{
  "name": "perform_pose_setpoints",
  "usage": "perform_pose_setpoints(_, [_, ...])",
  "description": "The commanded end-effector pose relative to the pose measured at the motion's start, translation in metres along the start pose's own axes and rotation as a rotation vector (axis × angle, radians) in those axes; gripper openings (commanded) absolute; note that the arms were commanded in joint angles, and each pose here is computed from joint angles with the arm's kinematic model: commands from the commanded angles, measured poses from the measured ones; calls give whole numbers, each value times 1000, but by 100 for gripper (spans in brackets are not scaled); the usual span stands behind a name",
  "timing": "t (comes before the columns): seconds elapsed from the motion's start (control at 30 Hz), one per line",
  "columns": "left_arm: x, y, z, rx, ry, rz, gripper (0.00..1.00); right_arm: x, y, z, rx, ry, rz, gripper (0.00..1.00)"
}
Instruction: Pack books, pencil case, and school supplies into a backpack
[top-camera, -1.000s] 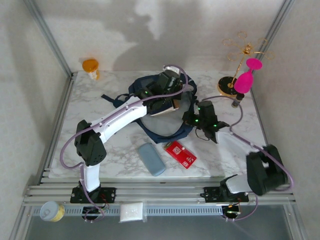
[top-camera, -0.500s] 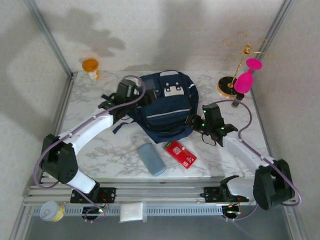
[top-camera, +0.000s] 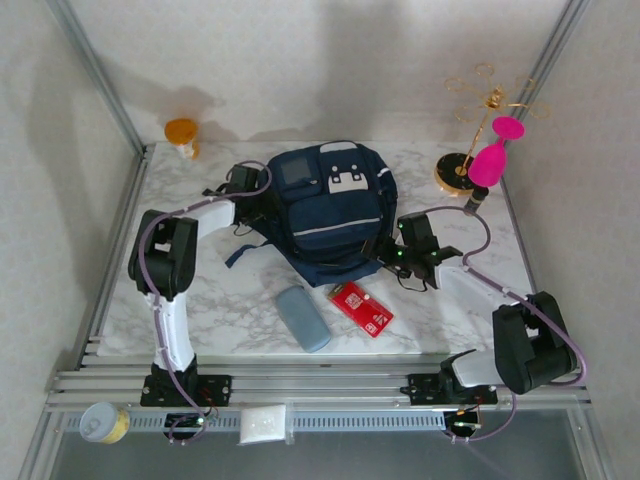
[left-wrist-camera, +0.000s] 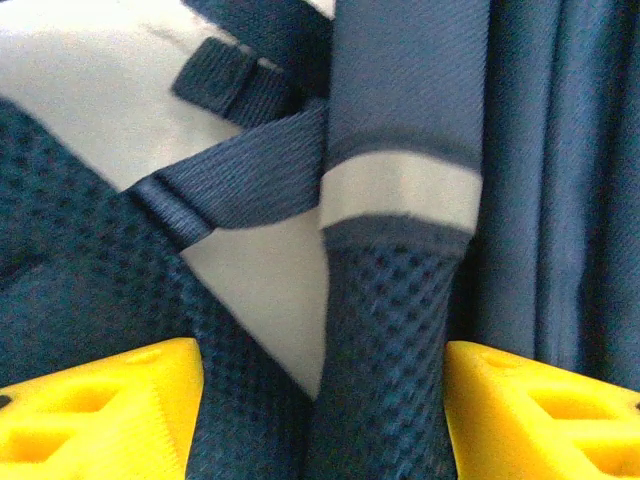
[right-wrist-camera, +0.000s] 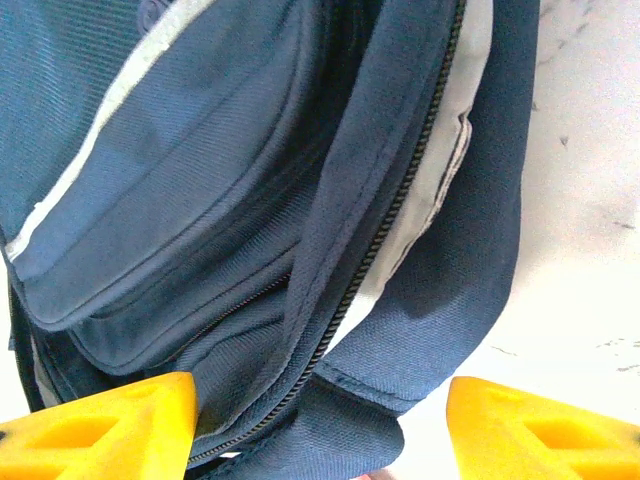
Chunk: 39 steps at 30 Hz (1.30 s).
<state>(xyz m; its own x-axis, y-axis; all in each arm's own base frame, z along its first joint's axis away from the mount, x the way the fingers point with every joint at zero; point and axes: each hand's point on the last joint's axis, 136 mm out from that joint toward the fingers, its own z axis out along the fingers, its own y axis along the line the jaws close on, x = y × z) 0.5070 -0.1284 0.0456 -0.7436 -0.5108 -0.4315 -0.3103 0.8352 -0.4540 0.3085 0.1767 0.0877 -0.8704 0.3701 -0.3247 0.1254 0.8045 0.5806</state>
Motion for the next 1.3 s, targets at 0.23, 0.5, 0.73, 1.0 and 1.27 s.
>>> perform_pose_setpoints(0.23, [-20,-33,7,156,-61,-75,20,-6,8,16,-48,2,4,65])
perform_pose_setpoints(0.5, [-25,-16,-48,158,-122,-140,0,-61,34,34,-99,-58,-25,60])
perform_pose_setpoints(0.73, [16,8,-108,222,-161,-342,0,-133,70,64,-152,-105,-107,60])
perform_pose_setpoints(1.0, [54,19,-149,265,-250,-510,0,-173,86,110,-126,-87,-186,66])
perform_pose_setpoints(1.27, [72,10,-135,259,-228,-599,0,-169,55,51,88,-168,-199,79])
